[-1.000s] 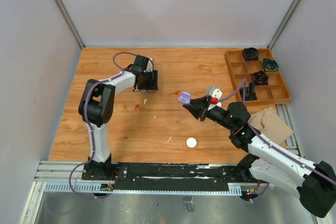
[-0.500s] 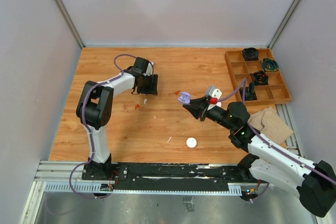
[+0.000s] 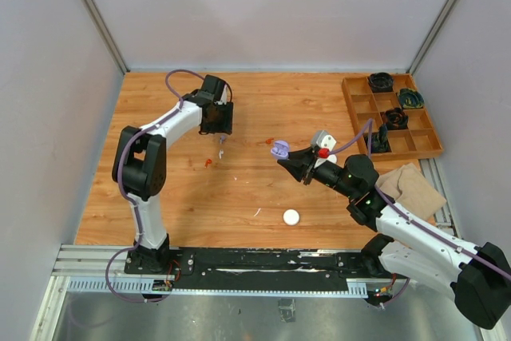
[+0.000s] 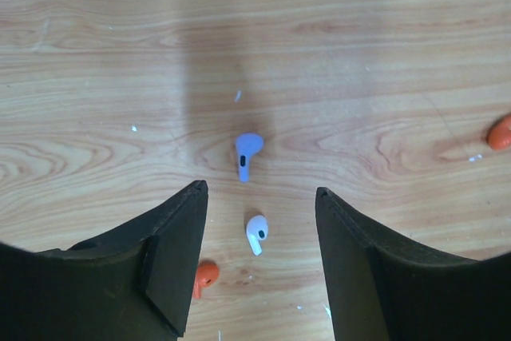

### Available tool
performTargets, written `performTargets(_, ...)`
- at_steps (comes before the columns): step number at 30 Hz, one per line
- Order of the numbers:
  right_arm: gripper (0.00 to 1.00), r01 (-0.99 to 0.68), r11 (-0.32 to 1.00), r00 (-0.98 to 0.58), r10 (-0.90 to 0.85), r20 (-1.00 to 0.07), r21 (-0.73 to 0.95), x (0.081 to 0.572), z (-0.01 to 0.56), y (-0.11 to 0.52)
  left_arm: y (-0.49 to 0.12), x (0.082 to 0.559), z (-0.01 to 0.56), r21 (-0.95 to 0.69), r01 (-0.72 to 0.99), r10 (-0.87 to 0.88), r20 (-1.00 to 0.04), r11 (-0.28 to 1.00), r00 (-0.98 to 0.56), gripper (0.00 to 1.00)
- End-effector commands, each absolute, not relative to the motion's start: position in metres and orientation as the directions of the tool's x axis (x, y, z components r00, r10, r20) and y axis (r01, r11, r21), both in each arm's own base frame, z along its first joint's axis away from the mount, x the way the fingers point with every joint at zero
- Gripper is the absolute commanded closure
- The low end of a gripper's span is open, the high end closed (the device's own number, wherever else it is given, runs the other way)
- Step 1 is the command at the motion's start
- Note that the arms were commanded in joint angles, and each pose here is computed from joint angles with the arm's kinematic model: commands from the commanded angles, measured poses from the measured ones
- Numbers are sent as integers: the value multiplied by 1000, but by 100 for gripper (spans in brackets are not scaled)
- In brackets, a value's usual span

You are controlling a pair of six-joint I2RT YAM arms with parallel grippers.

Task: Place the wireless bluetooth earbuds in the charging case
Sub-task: Pick up the earbud from the center of the board.

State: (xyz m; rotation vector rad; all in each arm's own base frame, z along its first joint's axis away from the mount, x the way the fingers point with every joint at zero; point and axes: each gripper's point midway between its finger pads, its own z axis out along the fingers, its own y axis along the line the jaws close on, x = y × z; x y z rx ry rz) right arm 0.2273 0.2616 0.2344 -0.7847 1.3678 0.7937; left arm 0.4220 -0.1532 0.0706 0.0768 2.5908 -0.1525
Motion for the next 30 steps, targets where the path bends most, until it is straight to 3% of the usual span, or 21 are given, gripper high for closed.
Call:
performTargets(1, 92, -839, 542, 70, 37, -997, -39, 233, 241, 257, -140, 427, 59, -24, 17, 3, -483, 1000, -876, 39)
performTargets(30, 92, -838, 545, 65, 35, -997, -35, 235, 241, 257, -147, 433, 15, -9, 32, 26, -383, 999, -924, 64)
